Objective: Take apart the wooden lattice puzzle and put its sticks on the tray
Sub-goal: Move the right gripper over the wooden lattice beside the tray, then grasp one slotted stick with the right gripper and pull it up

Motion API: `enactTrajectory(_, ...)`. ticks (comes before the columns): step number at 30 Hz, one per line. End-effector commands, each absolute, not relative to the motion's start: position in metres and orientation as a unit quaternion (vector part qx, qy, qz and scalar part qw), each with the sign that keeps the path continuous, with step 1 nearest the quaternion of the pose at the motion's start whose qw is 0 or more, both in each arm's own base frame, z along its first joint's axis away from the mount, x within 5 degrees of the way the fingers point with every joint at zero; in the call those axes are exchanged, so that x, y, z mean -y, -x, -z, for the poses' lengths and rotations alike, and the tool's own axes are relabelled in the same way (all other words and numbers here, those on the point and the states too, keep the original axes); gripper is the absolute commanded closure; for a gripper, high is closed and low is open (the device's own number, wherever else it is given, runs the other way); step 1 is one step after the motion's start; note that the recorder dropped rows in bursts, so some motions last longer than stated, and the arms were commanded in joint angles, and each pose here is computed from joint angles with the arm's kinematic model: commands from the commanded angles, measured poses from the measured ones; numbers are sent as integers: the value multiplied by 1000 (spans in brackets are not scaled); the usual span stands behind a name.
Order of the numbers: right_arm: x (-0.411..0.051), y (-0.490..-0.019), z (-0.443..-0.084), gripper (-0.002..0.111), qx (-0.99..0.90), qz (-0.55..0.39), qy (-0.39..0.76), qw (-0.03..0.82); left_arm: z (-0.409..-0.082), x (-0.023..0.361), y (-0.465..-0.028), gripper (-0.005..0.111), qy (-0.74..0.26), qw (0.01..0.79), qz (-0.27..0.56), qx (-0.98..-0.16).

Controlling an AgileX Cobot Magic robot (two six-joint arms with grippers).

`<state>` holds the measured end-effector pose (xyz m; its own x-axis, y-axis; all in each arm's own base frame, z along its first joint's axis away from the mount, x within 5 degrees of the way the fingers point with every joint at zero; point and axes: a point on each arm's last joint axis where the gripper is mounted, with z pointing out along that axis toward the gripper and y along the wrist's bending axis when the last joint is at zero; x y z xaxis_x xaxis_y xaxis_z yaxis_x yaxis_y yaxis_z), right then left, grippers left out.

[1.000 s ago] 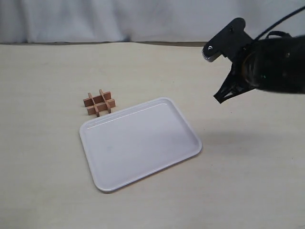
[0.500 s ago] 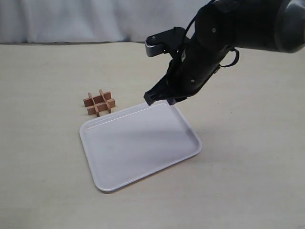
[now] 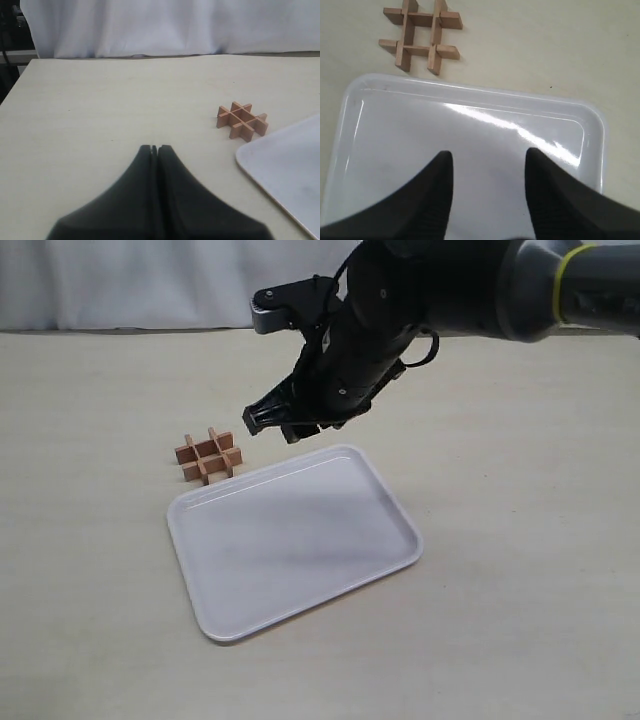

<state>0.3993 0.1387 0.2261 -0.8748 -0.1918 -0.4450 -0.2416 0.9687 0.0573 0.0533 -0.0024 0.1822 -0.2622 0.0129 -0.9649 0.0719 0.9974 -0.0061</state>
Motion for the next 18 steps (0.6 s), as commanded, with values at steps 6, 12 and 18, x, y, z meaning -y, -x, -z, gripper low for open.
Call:
enactTrajectory(6,-185,-417,-210,64,-958,-24,162,236,-182,2,-53,107,-26,609,25,-792)
enactTrajectory(12,-188,-428,-196,64,-955,-12,166,246,-182,2,-53,107,-26,609,25,-792)
enactTrajectory(18,-194,-437,-182,64,-951,-40,140,273,-182,3,-53,107,-26,610,25,-791)
